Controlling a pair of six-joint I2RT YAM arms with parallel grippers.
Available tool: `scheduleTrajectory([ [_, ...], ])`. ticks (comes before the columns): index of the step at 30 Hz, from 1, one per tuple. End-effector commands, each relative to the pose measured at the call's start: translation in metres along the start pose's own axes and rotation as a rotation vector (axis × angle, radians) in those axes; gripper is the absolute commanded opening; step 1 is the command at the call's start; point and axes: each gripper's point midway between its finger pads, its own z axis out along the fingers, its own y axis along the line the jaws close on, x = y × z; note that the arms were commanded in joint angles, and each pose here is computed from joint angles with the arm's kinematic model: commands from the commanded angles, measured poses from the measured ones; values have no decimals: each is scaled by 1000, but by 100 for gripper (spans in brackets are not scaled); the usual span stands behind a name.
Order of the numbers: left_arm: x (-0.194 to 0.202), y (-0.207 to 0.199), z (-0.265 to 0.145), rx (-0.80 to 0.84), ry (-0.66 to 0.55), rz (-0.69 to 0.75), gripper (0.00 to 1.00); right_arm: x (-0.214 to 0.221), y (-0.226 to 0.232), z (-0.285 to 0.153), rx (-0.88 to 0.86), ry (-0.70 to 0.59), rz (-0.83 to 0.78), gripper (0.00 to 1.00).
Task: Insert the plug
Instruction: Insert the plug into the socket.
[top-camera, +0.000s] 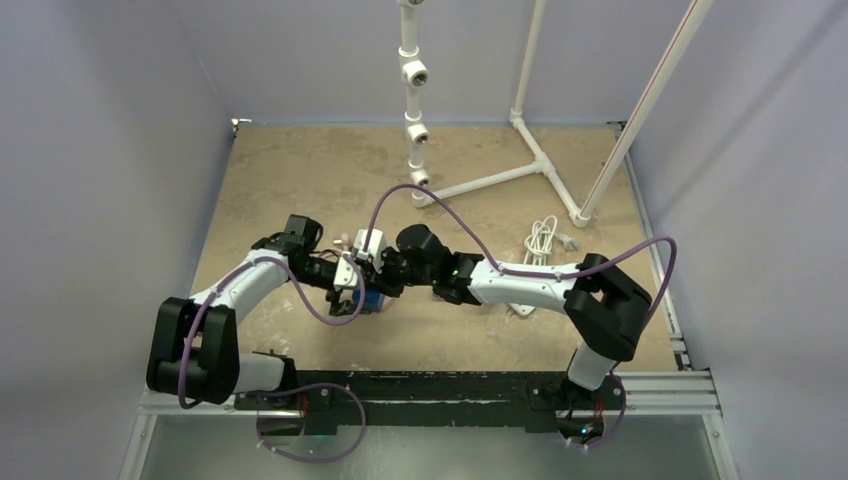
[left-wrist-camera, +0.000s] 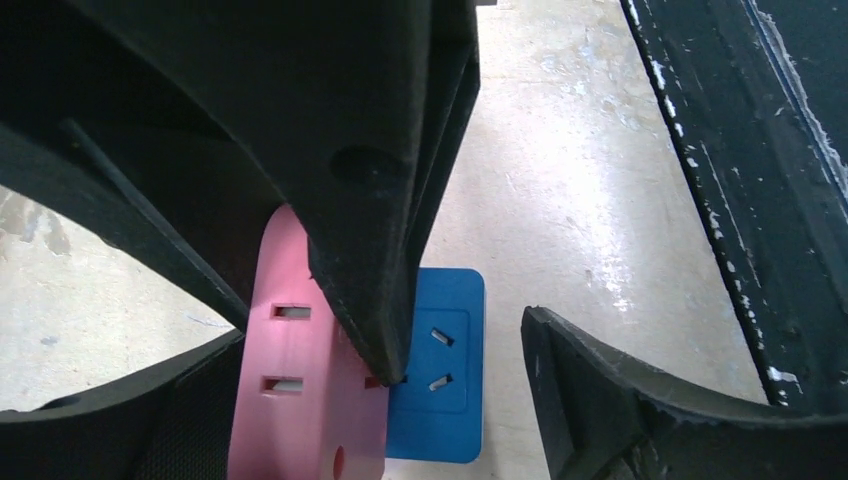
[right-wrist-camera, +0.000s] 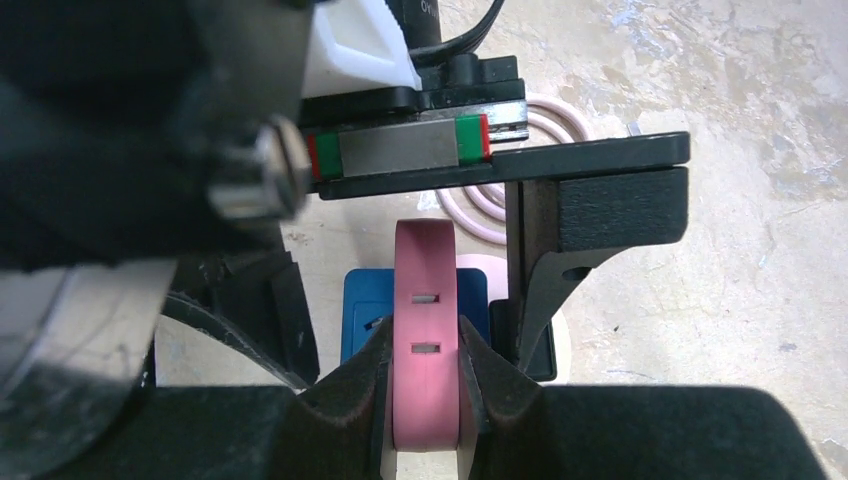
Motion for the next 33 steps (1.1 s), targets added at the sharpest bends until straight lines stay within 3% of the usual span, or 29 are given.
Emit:
scheduleTrajectory([
  [1, 21, 5, 2, -26, 72, -9, 84, 83, 25, -9, -60, 270, 58, 0],
  [6, 30, 0, 1, -28, 110, -23, 63, 81, 30, -12, -78, 261, 73, 0],
  [10, 36, -2, -1, -30, 132, -29, 56, 79, 38, -14, -119, 254, 89, 0],
  [27, 35, -9, -3, -4, 136, -43, 48, 78, 48, -14, -173, 241, 93, 0],
  [33, 30, -26, -3, 60, 114, -14, 40, 67, 32, -12, -121, 219, 80, 0],
])
